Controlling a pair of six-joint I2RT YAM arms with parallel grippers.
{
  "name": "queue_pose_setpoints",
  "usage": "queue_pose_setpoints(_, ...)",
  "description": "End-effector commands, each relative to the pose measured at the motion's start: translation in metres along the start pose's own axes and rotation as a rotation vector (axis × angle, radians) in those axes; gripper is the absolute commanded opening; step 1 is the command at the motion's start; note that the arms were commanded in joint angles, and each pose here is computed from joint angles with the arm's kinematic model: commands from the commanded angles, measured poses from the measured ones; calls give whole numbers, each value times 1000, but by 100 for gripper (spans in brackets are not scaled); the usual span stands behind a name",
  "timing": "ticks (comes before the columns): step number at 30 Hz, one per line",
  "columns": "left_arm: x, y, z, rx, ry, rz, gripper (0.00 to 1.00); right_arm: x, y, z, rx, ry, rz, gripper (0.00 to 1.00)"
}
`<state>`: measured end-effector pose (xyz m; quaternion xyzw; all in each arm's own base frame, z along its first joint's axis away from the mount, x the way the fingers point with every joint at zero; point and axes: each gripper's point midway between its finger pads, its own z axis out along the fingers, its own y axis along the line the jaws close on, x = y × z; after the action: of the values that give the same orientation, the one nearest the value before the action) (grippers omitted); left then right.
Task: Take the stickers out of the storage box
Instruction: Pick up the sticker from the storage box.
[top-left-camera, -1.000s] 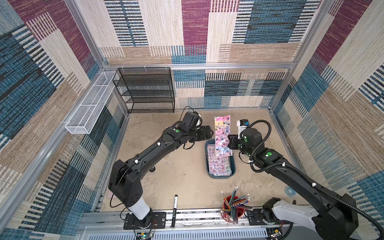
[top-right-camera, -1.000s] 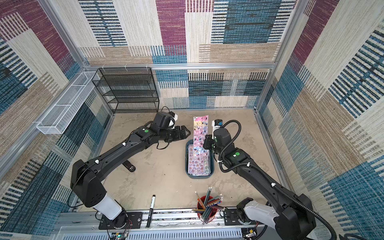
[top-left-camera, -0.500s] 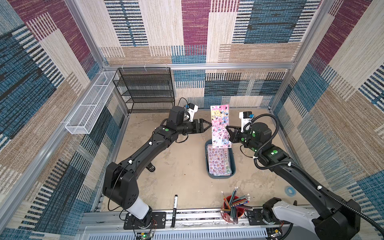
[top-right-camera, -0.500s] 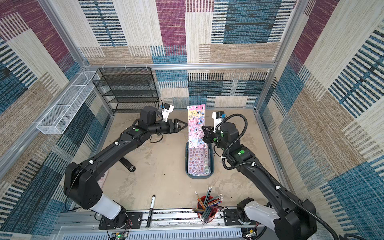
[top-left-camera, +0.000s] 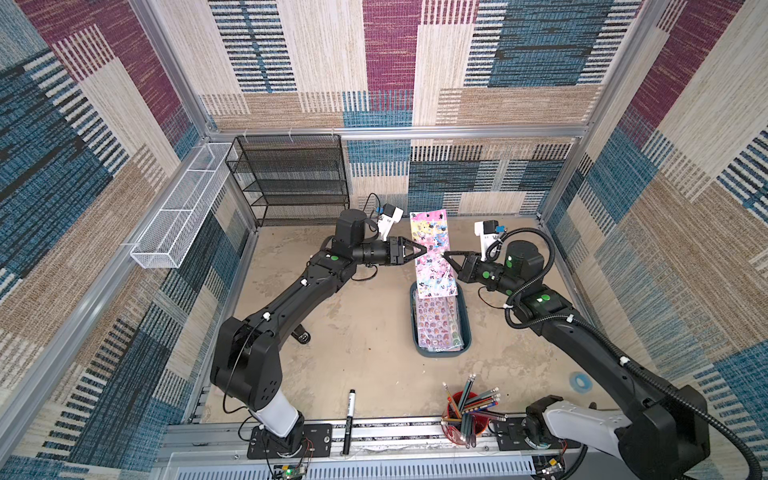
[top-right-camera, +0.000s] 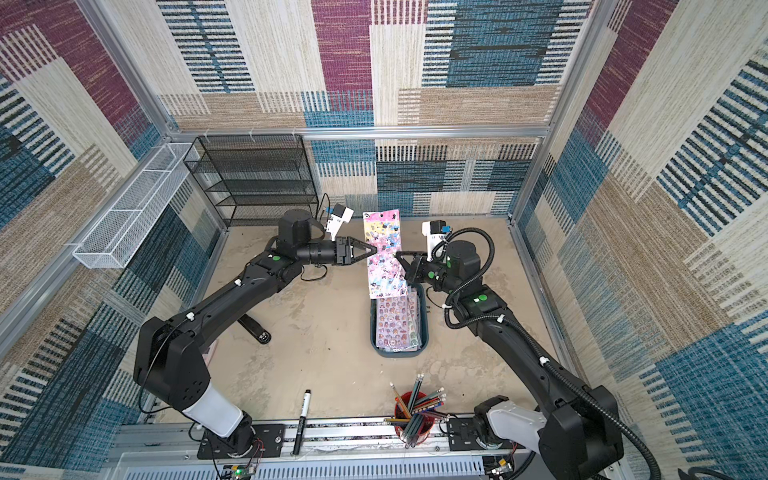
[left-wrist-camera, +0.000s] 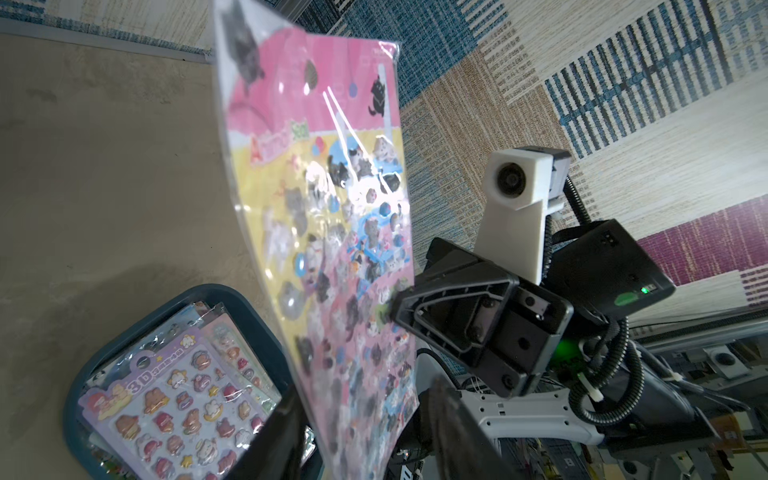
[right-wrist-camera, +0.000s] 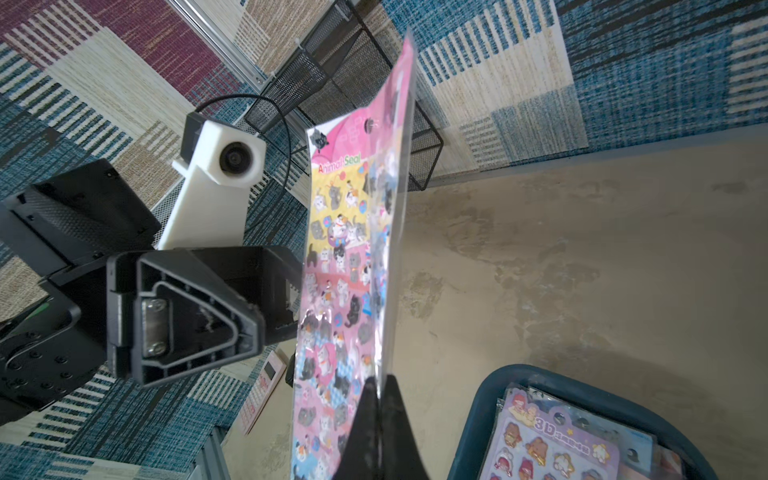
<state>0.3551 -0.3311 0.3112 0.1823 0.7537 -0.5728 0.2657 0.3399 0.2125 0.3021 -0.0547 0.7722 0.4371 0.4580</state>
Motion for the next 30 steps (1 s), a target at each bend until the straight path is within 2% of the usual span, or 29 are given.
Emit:
queue_pose_setpoints(1, 2, 2, 1, -13, 21, -9, 18, -5, 16, 3, -101, -2, 0, 0)
queue_pose_setpoints(3, 1, 13, -1, -92, 18, -12, 4, -4, 15, 5, -103, 3, 3, 0)
queue_pose_setpoints(5, -4, 15, -4, -140, 15, 3, 0, -4, 13, 6, -97, 2, 2, 2)
queue_pose_setpoints(9, -11, 15, -11, -196, 40, 39, 0, -5, 8, 5, -62, -5, -20, 41)
queue_pose_setpoints(11, -11, 28, -18, -277, 67, 47, 0, -8, 4, 3, -28, -17, -38, 57)
queue_pose_setpoints(13, -8, 49, -32, -401, 102, 36, 0, -11, 2, -1, 1, -30, -62, 65)
queue_pose_setpoints(17, 3, 99, -75, -691, 182, 2, 0, -15, -8, -11, 81, -61, -104, 74)
queue_pose_setpoints(20, 11, 132, -108, -854, 216, -42, 0, -13, -12, -16, 112, -68, -135, 79)
queue_pose_setpoints(26, 33, 193, -165, -1097, 290, -184, 0, -12, -28, -19, 191, -85, -129, 85)
queue_pose_setpoints(30, 33, 227, -192, -1173, 294, -267, 0, -15, -27, -24, 200, -103, -171, 89)
